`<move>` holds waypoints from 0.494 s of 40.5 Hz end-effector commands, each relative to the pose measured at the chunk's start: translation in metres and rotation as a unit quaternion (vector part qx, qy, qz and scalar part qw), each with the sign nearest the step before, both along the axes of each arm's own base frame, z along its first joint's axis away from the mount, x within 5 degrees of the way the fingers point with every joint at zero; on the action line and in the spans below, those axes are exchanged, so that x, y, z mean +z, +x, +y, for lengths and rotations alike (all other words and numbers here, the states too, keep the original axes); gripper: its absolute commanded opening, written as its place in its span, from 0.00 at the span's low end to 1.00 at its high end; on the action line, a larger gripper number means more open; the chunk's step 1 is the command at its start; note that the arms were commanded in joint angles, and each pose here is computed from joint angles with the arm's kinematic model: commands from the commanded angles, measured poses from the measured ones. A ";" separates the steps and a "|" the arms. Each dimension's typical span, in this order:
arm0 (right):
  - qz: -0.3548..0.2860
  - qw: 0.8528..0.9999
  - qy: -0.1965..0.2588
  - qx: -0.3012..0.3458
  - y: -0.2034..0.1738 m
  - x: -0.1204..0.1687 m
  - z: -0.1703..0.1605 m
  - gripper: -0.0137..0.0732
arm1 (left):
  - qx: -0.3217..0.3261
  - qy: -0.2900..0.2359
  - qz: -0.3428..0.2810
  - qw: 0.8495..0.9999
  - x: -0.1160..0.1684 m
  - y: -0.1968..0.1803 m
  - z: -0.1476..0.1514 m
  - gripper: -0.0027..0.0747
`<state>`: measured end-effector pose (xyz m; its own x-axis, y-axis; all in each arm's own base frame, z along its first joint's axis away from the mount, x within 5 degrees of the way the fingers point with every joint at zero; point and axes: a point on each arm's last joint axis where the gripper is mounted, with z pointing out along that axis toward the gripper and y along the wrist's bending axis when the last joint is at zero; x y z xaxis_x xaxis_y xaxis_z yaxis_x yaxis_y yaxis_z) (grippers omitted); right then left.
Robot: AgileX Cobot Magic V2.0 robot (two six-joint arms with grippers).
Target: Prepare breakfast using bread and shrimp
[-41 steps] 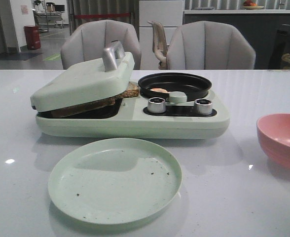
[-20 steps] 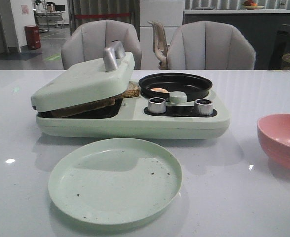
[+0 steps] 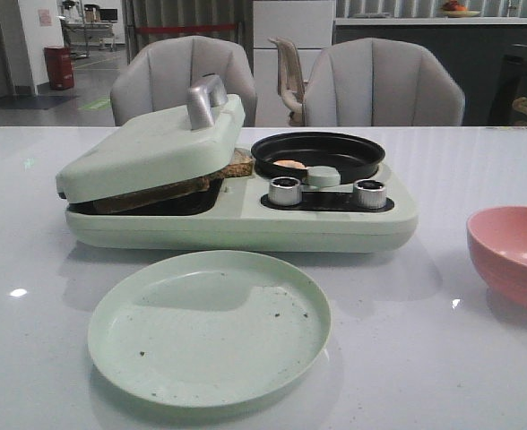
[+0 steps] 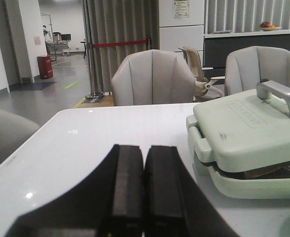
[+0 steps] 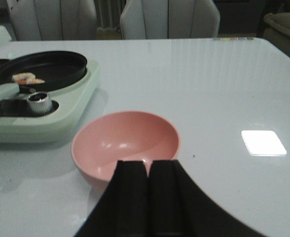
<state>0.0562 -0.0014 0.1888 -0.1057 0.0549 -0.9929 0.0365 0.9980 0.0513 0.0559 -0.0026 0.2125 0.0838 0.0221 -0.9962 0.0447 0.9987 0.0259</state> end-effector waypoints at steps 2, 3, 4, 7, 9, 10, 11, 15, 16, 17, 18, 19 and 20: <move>-0.112 0.994 -0.002 -0.009 -0.003 0.023 -0.001 0.20 | -0.006 -0.008 -0.052 0.999 0.007 -0.003 -0.001 0.18; -0.120 0.993 -0.002 -0.010 -0.003 0.025 -0.001 0.20 | -0.006 -0.008 -0.052 0.999 0.007 -0.003 -0.001 0.18; -0.127 0.992 -0.002 -0.010 -0.003 0.026 -0.001 0.20 | -0.006 -0.008 -0.052 0.999 0.007 -0.003 -0.001 0.18; -0.142 0.990 -0.003 -0.011 -0.003 0.029 -0.002 0.20 | -0.006 -0.008 -0.052 0.999 0.007 -0.003 -0.001 0.18; -0.148 0.989 -0.003 -0.012 -0.004 0.030 -0.002 0.20 | -0.006 -0.008 -0.052 0.999 0.007 -0.003 -0.001 0.18; -0.149 0.989 -0.003 -0.012 -0.004 0.030 -0.002 0.20 | -0.006 -0.008 -0.052 0.999 0.007 -0.003 -0.001 0.18; -0.149 0.989 -0.003 -0.012 -0.004 0.030 -0.002 0.20 | -0.006 -0.008 -0.052 0.999 0.007 -0.003 -0.001 0.18; -0.144 0.989 -0.003 -0.011 -0.003 0.029 -0.002 0.20 | -0.006 -0.008 -0.052 0.999 0.007 -0.003 -0.001 0.18; -0.143 0.990 -0.003 -0.011 -0.003 0.029 -0.002 0.20 | -0.006 -0.008 -0.052 0.999 0.007 -0.003 -0.001 0.18; -0.143 0.990 -0.003 -0.011 -0.003 0.029 -0.002 0.20 | -0.006 -0.008 -0.052 0.999 0.007 -0.003 -0.001 0.18; -0.142 0.990 -0.003 -0.011 -0.003 0.029 -0.002 0.20 | -0.006 -0.008 -0.052 0.999 0.007 -0.003 -0.001 0.18; -0.142 0.990 -0.003 -0.011 -0.003 0.029 -0.002 0.20 | -0.006 -0.008 -0.052 0.999 0.007 -0.003 -0.001 0.18; -0.142 0.990 -0.003 -0.011 -0.003 0.029 -0.002 0.20 | -0.006 -0.008 -0.052 0.999 0.007 -0.003 -0.001 0.18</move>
